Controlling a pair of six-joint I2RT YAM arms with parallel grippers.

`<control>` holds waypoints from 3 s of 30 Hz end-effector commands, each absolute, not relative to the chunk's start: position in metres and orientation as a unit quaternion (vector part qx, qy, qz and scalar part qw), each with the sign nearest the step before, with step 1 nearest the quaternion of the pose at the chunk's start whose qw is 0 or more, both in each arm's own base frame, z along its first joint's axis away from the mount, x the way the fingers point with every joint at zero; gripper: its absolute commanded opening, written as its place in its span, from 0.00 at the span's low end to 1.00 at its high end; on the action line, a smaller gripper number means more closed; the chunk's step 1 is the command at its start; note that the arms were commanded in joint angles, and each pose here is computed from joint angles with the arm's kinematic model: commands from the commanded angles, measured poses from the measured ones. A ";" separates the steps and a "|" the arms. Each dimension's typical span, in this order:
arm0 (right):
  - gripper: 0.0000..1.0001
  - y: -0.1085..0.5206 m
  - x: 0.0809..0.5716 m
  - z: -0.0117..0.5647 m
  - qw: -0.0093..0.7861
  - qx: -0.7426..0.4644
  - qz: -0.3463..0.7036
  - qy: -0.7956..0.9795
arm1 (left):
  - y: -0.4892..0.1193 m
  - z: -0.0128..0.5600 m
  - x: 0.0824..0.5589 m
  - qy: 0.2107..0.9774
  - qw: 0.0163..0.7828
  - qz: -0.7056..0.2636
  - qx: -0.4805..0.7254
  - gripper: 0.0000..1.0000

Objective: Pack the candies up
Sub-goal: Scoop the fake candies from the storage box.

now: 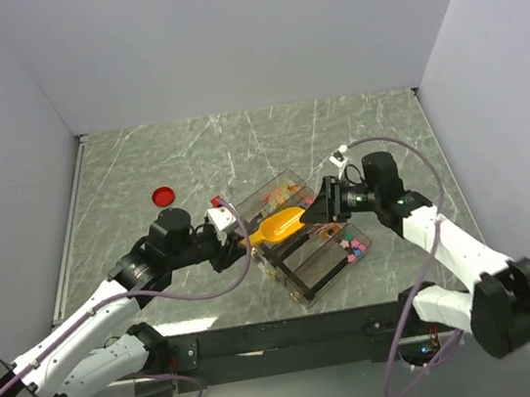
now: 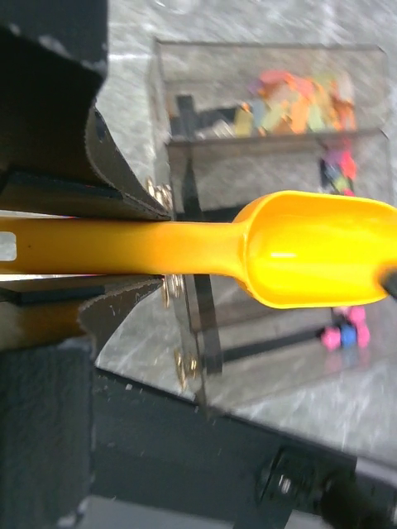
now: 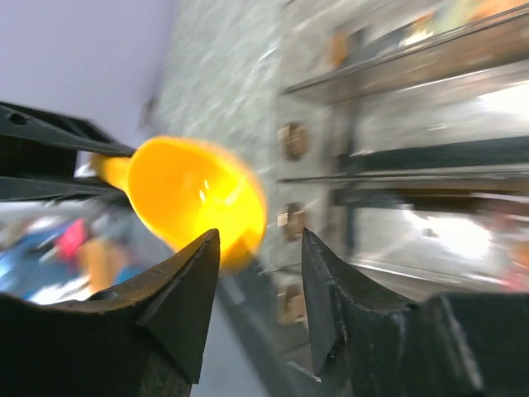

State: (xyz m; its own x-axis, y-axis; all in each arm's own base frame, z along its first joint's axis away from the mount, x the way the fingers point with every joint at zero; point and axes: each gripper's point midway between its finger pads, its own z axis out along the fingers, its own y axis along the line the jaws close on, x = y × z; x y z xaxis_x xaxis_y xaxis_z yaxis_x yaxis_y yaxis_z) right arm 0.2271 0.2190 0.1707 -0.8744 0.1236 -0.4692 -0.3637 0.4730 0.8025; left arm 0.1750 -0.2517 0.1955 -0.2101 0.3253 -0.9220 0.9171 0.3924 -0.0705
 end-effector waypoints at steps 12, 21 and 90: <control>0.38 0.187 0.186 0.111 0.273 -0.065 0.294 0.914 | -0.228 0.192 0.227 0.791 0.464 -0.249 0.312 0.01; 0.33 0.210 0.159 0.078 0.212 -0.085 0.272 0.935 | -0.219 0.188 0.233 0.799 0.468 -0.224 0.303 0.01; 0.31 0.099 0.244 0.103 0.280 0.033 0.119 0.952 | -0.302 0.140 0.167 0.779 0.145 -0.213 0.572 0.01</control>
State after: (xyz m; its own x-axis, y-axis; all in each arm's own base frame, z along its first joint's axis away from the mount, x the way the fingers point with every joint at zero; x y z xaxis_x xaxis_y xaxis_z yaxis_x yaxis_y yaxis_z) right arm 0.2357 0.1026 0.0894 -0.8594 0.1343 -0.4933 -0.0090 0.9608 0.2772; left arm 0.1639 -0.2898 0.1292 -0.3461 0.8370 -0.4237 0.9380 0.3003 -0.1731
